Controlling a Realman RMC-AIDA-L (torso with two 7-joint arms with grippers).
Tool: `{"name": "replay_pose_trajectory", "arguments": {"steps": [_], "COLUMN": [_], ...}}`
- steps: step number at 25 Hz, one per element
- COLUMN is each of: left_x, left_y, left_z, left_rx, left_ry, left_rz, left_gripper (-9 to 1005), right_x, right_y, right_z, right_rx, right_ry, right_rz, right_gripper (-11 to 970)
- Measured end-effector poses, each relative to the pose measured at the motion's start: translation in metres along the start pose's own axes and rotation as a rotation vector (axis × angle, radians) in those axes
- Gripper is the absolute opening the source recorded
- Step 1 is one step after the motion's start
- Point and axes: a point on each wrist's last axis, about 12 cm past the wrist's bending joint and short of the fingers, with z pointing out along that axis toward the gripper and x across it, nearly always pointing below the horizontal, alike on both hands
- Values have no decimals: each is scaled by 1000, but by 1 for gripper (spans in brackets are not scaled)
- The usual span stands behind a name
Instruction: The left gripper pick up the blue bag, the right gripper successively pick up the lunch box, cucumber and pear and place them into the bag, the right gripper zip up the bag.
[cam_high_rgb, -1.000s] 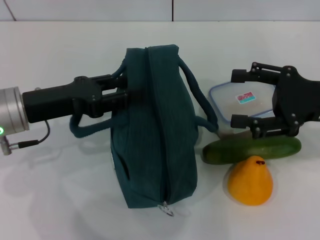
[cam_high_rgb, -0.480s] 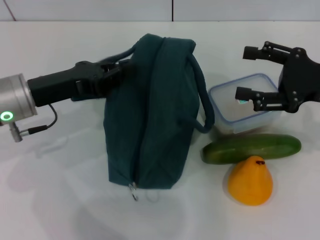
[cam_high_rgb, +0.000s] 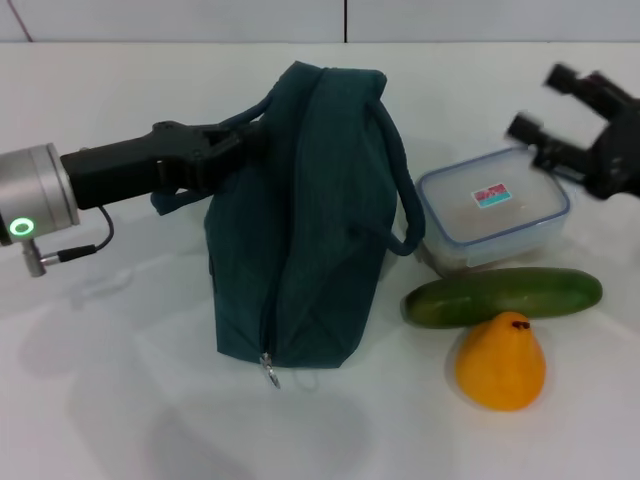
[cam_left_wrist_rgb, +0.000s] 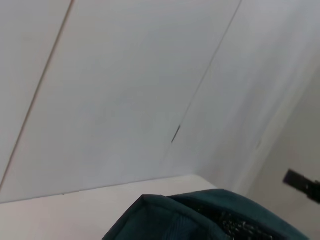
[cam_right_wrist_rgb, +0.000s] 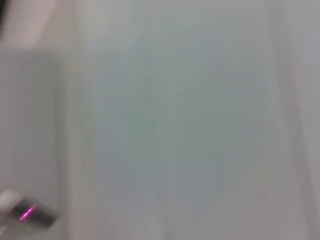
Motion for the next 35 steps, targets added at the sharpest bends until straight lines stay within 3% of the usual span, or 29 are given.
{"name": "replay_pose_trajectory", "arguments": {"steps": [7,13,17,25,31,35], "left_x": [1,4,5,6,6,7], "left_y": [-6,-11,-10,-12,-13,-14], "left_z": [-11,-14,-7,2,2,3], "left_rx": [24,57,67,94,98,104], "left_ry": [12,-8,-9,-18,-22,-17], "left_rz": [107,175,179,201,193,192], "left_gripper": [41,41,41,41,41,41], "right_x": [30,48,54,63,67,70], "right_y": [5,7,8,4,-1,-5], "right_z": [-29,-45,-52,-58,-47,-41], "right_rx": [280,425,462,537,534,548], "right_ry": [-129,-149,-168,-160,-120,-92], "right_rz": [247,496,644,815,950,986], "right_gripper": [870,870,870,869,868,865]}}
